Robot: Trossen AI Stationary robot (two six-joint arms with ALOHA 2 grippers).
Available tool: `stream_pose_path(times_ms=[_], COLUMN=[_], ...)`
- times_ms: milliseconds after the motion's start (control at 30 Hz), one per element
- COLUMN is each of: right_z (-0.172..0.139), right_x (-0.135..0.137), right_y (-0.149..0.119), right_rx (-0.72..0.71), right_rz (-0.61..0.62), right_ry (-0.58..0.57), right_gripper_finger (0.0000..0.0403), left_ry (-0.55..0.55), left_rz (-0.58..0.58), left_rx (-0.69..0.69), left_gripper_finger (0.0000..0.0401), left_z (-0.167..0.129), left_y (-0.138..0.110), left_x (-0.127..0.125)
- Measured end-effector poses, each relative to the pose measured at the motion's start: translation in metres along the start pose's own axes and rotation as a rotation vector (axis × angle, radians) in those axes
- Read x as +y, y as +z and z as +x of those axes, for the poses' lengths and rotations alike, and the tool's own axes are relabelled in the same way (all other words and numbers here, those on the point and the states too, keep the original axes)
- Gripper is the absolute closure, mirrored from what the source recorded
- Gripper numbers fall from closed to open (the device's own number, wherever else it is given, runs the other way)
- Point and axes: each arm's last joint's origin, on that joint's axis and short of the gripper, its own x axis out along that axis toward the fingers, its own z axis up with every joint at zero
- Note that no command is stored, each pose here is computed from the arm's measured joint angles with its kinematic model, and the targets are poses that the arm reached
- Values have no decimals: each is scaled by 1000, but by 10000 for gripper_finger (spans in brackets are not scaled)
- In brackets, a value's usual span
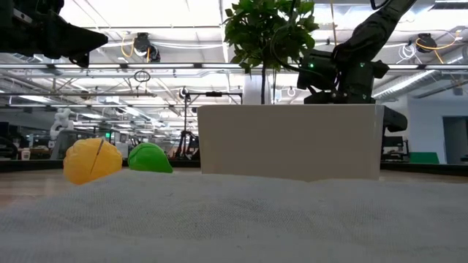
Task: Pick and placing Produce into tupperware
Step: Put the tomato into the basket
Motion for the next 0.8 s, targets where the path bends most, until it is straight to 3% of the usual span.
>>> stream_pose_path(times_ms=[533, 800], right_z=[-4, -25], right_x=[1, -4], right_y=[0, 20], right_rx=[22, 43], right_rz=[41, 49], right_ry=[13, 23], right_gripper_finger=[147, 149], left_ry=[0, 0], left_rz=[0, -2], left_rx=[0, -1], left_gripper_finger=[368, 368], left_z=[0, 0], left_y=[0, 0], left_x=[0, 0])
